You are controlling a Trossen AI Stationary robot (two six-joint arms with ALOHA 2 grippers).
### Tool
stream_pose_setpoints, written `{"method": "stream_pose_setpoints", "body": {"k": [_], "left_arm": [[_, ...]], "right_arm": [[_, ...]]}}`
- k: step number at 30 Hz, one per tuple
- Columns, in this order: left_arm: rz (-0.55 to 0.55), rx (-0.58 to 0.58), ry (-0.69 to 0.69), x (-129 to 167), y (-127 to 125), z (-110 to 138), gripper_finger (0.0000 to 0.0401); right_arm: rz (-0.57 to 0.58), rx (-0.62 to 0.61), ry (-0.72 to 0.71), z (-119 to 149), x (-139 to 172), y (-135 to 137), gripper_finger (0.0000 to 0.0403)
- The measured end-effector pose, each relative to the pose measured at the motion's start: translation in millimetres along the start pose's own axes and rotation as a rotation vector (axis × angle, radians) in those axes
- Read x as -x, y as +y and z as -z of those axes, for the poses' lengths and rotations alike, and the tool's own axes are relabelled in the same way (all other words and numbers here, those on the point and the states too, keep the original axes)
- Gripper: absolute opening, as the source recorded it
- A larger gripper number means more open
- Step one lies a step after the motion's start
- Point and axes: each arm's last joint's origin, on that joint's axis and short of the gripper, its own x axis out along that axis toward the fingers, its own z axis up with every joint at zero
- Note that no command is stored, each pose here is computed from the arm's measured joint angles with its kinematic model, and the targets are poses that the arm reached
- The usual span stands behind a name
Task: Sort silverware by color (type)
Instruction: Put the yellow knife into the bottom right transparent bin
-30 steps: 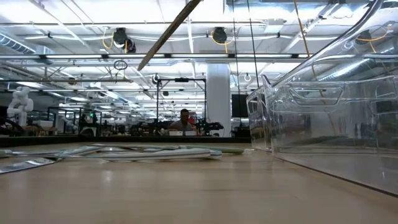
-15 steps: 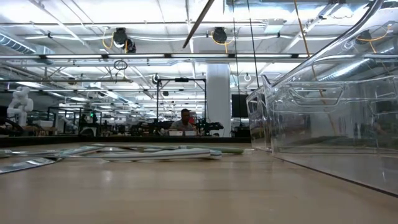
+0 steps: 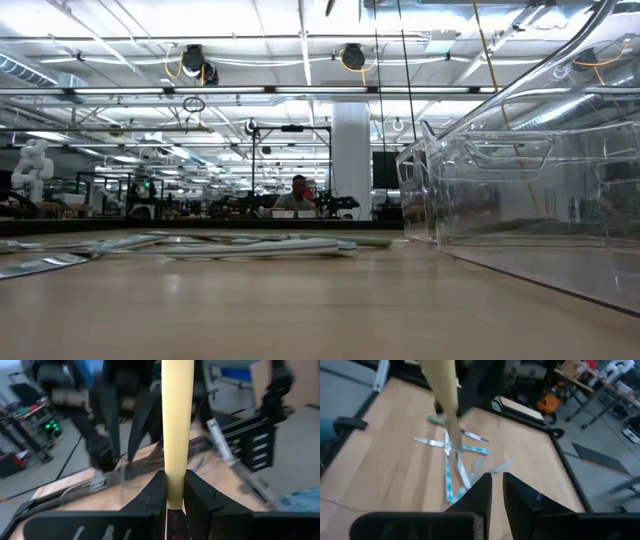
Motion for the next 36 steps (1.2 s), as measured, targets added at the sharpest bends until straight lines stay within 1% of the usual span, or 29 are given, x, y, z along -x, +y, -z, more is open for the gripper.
{"method": "stream_pose_setpoints", "body": {"k": [2, 6, 8, 10, 14, 16, 22, 26, 31, 36], "left_arm": [[0.011, -0.003, -0.013, 1, -4, -2, 0.0045], [0.007, 0.001, -0.054, 2, -6, -7, 0.0045], [-0.001, 0.013, -0.086, 2, -6, -9, 0.0045], [-0.006, 0.013, -0.099, 1, -6, -10, 0.0045], [-0.026, 0.033, -0.130, 0, -3, -12, 0.0045], [-0.032, 0.050, -0.137, 0, -1, -12, 0.0045], [-0.047, 0.072, -0.163, -11, -2, -5, 0.0045], [-0.061, 0.075, -0.179, -16, -1, -1, 0.0045], [-0.067, 0.081, -0.181, -16, 1, -1, 0.0045], [-0.069, 0.095, -0.175, -18, 2, 2, 0.0045]], "right_arm": [[-0.009, -0.025, -0.052, 12, -4, 4, 0.0043], [-0.040, -0.100, -0.204, 28, -6, 12, 0.0043], [-0.068, -0.105, -0.291, 33, -8, 17, 0.0043], [-0.085, -0.116, -0.388, 33, -7, 18, 0.0044], [-0.130, -0.186, -0.552, 23, 0, 13, 0.0044], [-0.148, -0.190, -0.580, 21, 1, 13, 0.0044], [-0.137, -0.194, -0.589, 21, -1, 15, 0.0049], [-0.081, -0.206, -0.591, 20, -1, 14, 0.0079], [-0.080, -0.204, -0.592, 20, -1, 14, 0.0141], [-0.075, -0.245, -0.629, 16, 2, 11, 0.0200]]}}
